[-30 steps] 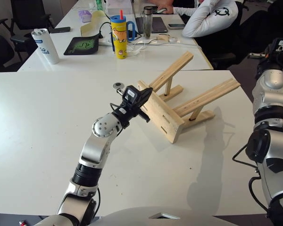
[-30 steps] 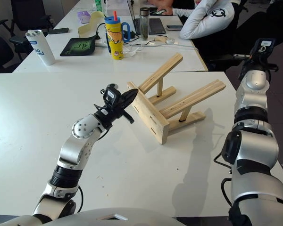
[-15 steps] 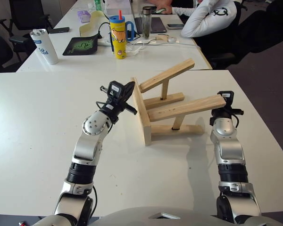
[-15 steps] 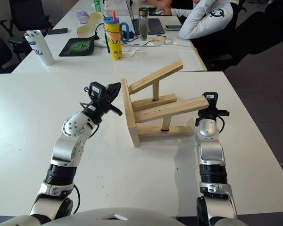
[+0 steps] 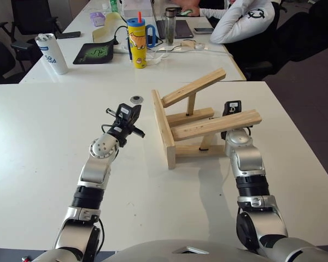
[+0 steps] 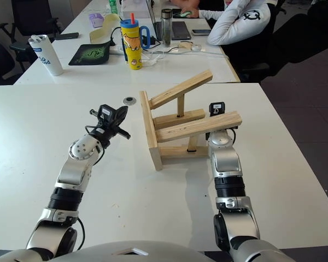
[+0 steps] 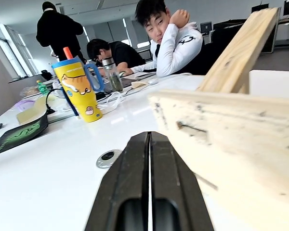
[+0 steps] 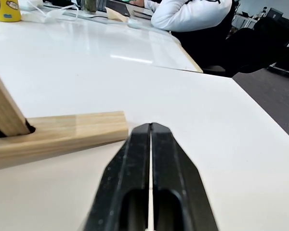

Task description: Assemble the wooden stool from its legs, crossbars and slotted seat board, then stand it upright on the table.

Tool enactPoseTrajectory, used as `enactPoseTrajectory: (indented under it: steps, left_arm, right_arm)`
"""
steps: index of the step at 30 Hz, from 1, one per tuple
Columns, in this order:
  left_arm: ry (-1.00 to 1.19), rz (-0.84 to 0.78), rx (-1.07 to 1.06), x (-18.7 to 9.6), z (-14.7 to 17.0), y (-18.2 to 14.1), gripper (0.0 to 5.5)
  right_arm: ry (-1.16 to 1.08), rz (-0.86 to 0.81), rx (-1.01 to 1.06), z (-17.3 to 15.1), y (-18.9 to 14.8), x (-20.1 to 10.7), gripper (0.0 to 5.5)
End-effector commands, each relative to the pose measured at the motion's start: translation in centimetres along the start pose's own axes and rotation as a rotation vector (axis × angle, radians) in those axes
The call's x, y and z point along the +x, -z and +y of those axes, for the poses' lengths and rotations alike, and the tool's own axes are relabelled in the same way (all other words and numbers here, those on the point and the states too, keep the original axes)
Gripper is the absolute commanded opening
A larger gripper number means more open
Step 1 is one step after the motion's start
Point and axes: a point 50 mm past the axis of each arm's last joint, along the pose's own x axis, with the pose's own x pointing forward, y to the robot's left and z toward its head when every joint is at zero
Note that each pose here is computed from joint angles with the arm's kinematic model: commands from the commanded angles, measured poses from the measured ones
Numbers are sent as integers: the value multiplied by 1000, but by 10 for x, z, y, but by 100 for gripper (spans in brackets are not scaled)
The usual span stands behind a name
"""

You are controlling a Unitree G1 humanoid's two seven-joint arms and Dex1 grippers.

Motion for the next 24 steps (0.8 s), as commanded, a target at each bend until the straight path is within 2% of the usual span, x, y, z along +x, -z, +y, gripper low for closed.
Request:
enactPoseTrajectory:
  steps: [1,4,7,13,24]
  left_arm:
    - [-37,22,141,20,35,-3,1]
    - [-19,89,254,40,53,-2,1]
    - [-24,156,326,47,66,2,1]
    - [-48,176,325,44,75,9,1]
    - [-46,191,344,39,80,14,1]
  right_arm:
    - [-84,76,36,12,4,1,0]
    - [-159,78,36,20,1,0,0]
    - [-234,56,25,27,-4,3,0]
    - [-488,-44,52,39,-14,3,0]
    - [-977,-86,172,65,-12,-27,0]
